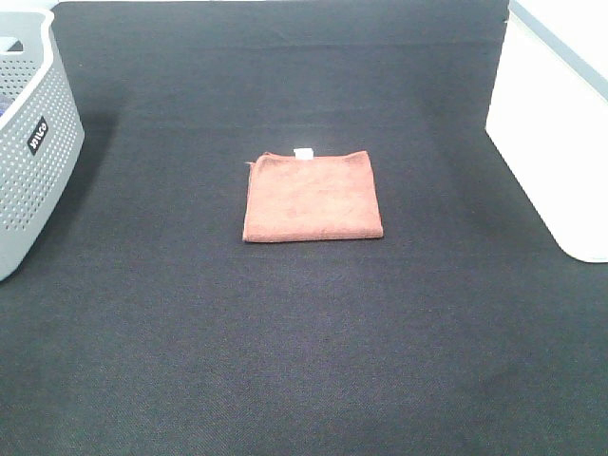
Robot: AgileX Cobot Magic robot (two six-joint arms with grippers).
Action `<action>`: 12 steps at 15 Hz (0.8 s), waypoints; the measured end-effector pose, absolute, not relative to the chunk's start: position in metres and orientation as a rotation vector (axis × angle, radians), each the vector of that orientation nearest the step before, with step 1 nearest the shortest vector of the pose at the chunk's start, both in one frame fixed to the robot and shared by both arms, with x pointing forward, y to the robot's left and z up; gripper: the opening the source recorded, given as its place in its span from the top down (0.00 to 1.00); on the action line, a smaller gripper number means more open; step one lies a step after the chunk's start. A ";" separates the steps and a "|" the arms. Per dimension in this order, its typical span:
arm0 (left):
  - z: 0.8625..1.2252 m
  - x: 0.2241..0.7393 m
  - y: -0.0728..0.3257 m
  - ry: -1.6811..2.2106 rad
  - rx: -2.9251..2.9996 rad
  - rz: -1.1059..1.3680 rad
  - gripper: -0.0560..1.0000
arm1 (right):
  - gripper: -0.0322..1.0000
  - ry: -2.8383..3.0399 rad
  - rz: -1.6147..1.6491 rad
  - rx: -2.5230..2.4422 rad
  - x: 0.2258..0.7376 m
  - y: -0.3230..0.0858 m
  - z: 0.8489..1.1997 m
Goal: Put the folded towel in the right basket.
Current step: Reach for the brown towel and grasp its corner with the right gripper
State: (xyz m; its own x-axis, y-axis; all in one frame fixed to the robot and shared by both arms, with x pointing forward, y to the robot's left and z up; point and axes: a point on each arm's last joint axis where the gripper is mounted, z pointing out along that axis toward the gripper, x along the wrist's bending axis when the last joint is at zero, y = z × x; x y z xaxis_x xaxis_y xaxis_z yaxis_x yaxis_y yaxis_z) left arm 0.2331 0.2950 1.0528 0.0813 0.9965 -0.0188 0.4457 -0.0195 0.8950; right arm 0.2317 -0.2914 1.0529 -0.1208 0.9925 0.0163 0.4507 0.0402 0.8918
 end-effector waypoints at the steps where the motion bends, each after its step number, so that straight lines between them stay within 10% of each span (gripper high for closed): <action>1: 1.053 0.233 0.295 1.472 1.579 0.891 0.12 | 0.26 1.652 1.031 1.477 0.232 -0.291 1.053; 12: 1.053 0.233 0.295 1.472 1.579 0.891 0.12 | 0.26 1.652 1.031 1.477 0.232 -0.291 1.053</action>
State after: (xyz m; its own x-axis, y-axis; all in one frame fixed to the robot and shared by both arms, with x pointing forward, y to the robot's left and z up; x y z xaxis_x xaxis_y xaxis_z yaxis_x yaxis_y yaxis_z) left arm 0.2331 0.2950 1.0528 0.0813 0.9965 -0.0188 0.4457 -0.0195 0.8950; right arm 0.2317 -0.2914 1.0529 -0.1208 0.9925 0.0163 0.4507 0.0402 0.8918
